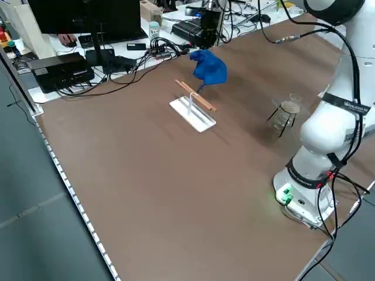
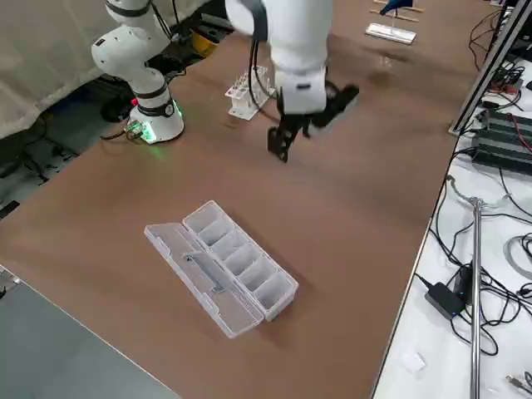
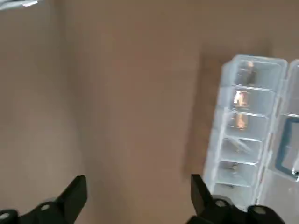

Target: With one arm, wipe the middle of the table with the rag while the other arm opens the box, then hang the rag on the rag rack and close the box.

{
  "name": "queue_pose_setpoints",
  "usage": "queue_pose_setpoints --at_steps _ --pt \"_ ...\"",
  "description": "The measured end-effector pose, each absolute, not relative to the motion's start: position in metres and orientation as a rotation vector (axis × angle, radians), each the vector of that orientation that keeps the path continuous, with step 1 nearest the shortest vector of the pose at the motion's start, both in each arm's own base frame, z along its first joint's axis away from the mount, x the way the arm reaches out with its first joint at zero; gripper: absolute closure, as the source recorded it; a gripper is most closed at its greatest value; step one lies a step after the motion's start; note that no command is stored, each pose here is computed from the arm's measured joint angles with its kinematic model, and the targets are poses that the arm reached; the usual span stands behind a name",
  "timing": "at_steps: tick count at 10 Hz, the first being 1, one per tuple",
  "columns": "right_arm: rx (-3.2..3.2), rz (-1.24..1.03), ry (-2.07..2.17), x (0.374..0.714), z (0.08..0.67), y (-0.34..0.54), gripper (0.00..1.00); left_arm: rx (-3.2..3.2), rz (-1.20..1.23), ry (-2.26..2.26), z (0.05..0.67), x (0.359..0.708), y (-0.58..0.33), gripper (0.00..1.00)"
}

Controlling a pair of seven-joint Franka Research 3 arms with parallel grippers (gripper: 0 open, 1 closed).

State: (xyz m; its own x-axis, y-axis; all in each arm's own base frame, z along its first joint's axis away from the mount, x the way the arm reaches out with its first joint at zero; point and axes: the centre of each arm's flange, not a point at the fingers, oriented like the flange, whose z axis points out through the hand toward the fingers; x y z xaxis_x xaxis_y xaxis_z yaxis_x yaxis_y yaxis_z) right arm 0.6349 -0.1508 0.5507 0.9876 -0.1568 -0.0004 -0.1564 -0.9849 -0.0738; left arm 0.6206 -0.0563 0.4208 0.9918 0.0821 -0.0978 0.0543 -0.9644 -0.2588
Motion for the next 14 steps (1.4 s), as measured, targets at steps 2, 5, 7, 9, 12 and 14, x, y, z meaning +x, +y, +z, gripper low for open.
queue_pose_setpoints --at_steps 2,5,7,9,12,14 --pt "-3.08 -0.032 0.181 0.617 0.599 -0.101 0.0 -2.878 0.209 -0.103 0.414 0.62 0.003 0.89" --pt "-3.094 -0.007 0.197 0.6 0.614 -0.094 0.0 -2.867 0.294 -0.128 0.351 0.626 0.033 0.89" --pt "-3.09 0.0 0.201 0.593 0.613 -0.095 0.0 -2.868 0.305 -0.097 0.311 0.635 0.027 0.89" --pt "-3.088 -0.008 0.19 0.59 0.617 -0.091 0.0 -2.87 0.273 -0.079 0.314 0.642 0.02 0.89" --pt "-3.092 -0.012 0.169 0.592 0.615 -0.087 0.0 -2.878 0.22 -0.058 0.329 0.651 0.007 0.89" --pt "-3.099 -0.007 0.145 0.594 0.611 -0.079 0.0 -2.88 0.218 -0.056 0.329 0.651 0.002 0.8"
